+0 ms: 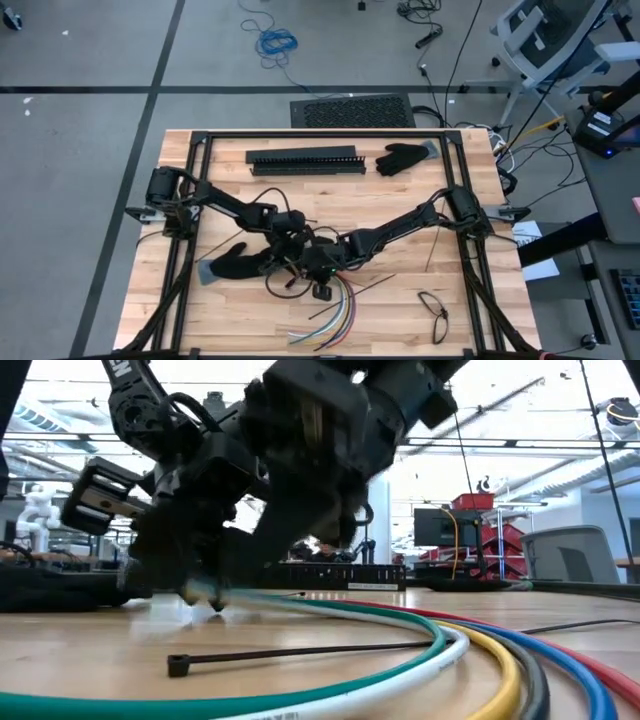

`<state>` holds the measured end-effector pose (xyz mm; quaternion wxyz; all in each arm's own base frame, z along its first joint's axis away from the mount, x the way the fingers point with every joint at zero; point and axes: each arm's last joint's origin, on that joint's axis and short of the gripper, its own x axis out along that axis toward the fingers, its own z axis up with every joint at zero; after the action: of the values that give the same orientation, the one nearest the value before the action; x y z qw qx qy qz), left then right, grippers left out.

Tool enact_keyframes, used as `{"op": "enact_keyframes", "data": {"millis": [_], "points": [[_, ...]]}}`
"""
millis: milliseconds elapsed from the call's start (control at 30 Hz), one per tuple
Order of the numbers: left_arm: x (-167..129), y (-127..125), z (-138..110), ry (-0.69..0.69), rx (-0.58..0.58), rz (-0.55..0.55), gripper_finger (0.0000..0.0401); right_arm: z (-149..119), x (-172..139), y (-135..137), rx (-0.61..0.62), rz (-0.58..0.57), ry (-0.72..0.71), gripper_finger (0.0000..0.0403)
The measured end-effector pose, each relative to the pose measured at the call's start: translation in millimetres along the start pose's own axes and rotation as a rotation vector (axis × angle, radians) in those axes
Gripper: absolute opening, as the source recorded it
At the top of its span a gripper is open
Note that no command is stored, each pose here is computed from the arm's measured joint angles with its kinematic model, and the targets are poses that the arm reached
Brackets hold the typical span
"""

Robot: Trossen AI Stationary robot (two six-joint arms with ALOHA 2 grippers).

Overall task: Ziptie cables
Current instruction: Wrap the cable wires using a zip tie

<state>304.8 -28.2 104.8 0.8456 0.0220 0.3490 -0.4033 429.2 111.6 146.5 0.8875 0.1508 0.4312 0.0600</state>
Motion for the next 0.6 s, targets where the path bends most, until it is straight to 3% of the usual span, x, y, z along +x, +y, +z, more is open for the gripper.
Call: {"op": "enact_keyframes", "data": {"millis": [367, 600], "points": [[-5.7, 10.1, 8.9, -0.075, 0.067, 0.052, 0.0088, 6.0, -6.4, -0.4, -0.030, 0.003, -0.022, 0.0000], [-9.9, 7.2, 13.8, -0.085, 0.037, 0.006, 0.0088, 4.7, -6.3, -0.6, -0.046, -0.001, -0.010, 0.0000]]}}
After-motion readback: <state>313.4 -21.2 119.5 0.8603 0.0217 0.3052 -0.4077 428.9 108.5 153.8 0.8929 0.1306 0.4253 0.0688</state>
